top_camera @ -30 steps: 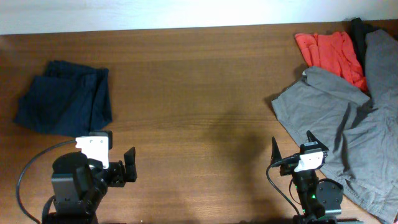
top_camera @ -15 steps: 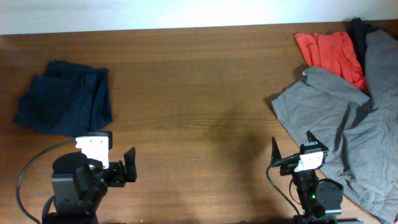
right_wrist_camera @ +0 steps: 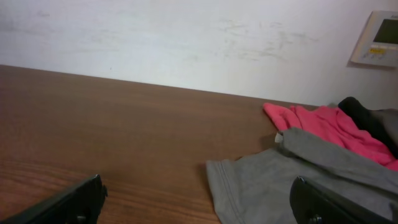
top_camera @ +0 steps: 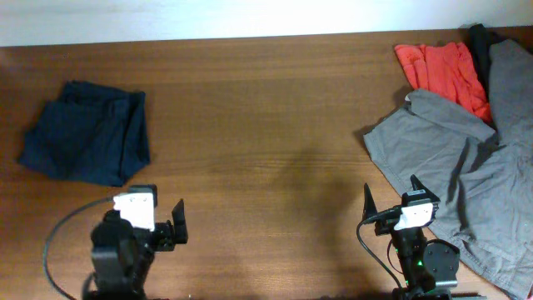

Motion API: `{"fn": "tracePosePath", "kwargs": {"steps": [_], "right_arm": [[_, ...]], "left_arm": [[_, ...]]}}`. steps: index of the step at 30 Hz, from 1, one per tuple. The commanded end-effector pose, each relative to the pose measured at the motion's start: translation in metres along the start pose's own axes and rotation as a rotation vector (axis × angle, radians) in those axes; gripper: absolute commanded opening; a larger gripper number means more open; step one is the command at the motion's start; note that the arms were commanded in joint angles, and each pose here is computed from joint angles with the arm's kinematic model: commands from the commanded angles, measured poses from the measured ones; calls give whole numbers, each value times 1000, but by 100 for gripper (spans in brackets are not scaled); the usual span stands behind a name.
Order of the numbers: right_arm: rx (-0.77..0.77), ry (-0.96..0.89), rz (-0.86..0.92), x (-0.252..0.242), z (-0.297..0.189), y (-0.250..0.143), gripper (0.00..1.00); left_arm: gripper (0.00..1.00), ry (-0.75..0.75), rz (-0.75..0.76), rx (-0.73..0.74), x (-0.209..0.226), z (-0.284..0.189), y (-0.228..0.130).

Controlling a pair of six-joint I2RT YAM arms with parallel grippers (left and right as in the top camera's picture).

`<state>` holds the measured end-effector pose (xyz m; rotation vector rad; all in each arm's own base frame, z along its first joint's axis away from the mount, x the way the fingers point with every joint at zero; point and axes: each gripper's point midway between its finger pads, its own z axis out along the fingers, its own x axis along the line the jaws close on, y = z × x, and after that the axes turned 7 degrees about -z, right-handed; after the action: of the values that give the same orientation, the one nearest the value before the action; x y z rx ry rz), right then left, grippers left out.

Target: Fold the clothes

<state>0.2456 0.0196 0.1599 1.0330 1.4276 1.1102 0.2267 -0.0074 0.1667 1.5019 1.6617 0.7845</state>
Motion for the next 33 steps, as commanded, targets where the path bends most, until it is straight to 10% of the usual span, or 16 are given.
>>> {"fn": "tracePosePath", "kwargs": {"steps": [1, 16, 33], "right_arm": [[1, 8, -6, 1, 0, -2, 99], [1, 8, -6, 1, 0, -2, 99], [1, 8, -6, 1, 0, -2, 99]], "left_arm": [[99, -24, 10, -125, 1, 13, -12], [99, 122, 23, -530, 30, 16, 12], [99, 38, 45, -498, 16, 20, 5]]}}
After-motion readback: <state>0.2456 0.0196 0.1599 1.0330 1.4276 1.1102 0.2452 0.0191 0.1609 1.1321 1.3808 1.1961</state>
